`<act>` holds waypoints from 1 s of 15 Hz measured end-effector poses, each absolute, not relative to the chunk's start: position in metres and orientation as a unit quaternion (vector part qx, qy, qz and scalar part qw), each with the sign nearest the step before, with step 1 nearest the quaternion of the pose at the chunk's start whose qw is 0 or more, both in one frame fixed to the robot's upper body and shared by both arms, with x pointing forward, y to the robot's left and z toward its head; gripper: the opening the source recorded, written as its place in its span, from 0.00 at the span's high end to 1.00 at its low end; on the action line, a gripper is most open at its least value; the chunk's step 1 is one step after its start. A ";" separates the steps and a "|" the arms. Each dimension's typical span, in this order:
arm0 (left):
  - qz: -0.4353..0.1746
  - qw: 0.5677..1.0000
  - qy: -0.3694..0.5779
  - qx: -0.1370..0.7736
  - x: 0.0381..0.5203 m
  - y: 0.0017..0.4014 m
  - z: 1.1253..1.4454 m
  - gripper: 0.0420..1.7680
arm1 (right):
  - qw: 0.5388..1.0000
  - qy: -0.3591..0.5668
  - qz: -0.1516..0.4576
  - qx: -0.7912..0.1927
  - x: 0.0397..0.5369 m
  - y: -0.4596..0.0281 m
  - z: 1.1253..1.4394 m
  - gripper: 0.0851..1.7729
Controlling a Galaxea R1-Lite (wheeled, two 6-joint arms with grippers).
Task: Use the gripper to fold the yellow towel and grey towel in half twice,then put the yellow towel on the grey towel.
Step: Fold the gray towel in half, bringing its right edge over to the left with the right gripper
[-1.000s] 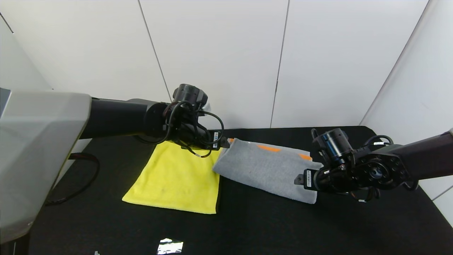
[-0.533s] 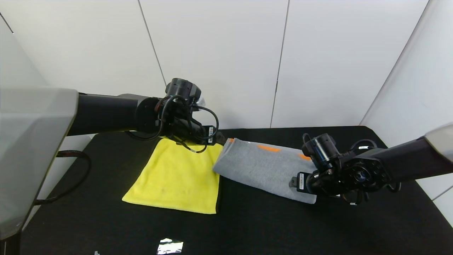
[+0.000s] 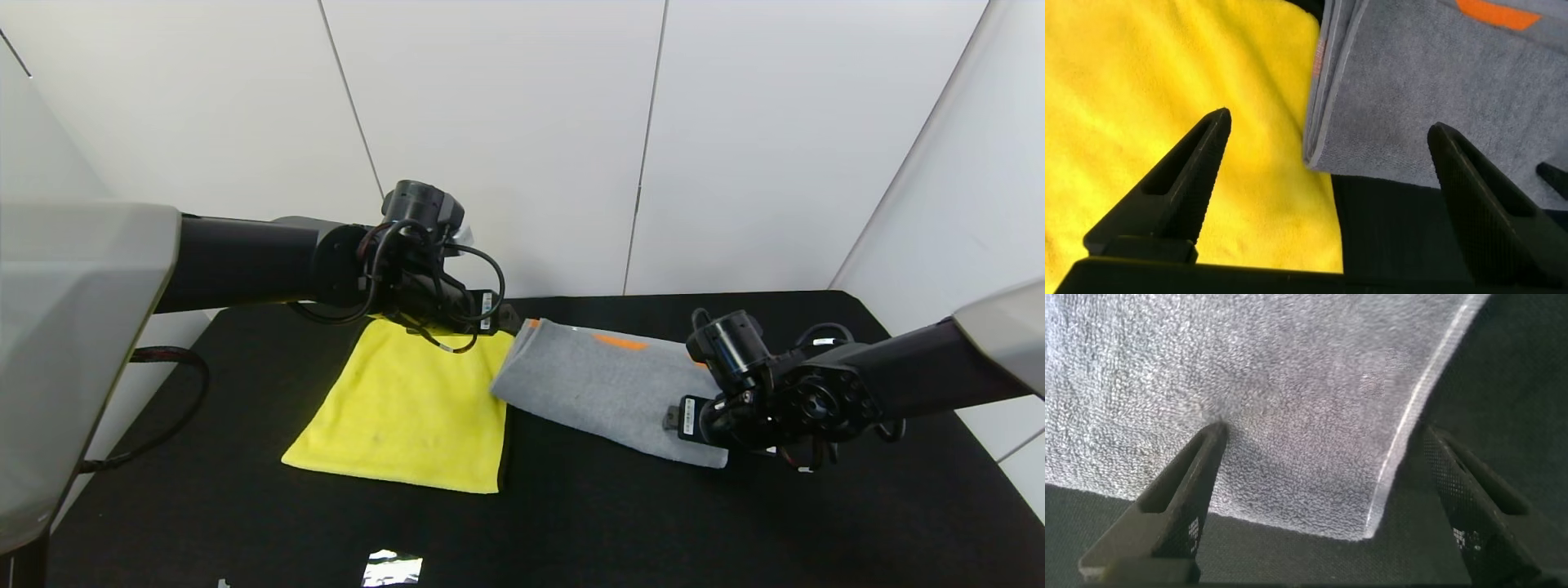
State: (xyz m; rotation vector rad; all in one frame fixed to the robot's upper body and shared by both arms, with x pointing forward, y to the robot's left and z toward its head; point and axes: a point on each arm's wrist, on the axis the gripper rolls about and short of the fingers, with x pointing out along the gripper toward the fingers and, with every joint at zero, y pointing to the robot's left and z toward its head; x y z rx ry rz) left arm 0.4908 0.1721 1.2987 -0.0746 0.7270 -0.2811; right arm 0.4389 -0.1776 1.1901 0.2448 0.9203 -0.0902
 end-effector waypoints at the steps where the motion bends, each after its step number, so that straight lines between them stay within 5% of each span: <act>1: -0.137 0.924 0.354 -0.036 0.491 0.172 1.299 0.04 | 0.887 0.444 -0.043 0.117 0.439 -0.177 1.189 0.04; 2: -0.137 0.924 0.354 -0.037 0.491 0.172 1.299 0.04 | 0.887 0.444 -0.042 0.116 0.440 -0.175 1.188 0.04; 6: -0.137 0.924 0.355 -0.037 0.491 0.172 1.298 0.03 | 0.887 0.445 -0.042 0.113 0.440 -0.173 1.186 0.41; 9: -0.138 0.924 0.356 -0.037 0.491 0.172 1.298 0.03 | 0.888 0.445 -0.042 0.113 0.440 -0.173 1.186 0.58; 11: -0.138 0.923 0.356 -0.037 0.491 0.172 1.298 0.03 | 0.888 0.444 -0.042 0.113 0.440 -0.173 1.186 0.97; 15: -0.139 0.923 0.356 -0.036 0.490 0.171 1.298 0.03 | 0.888 0.444 -0.043 0.111 0.440 -0.174 1.188 0.97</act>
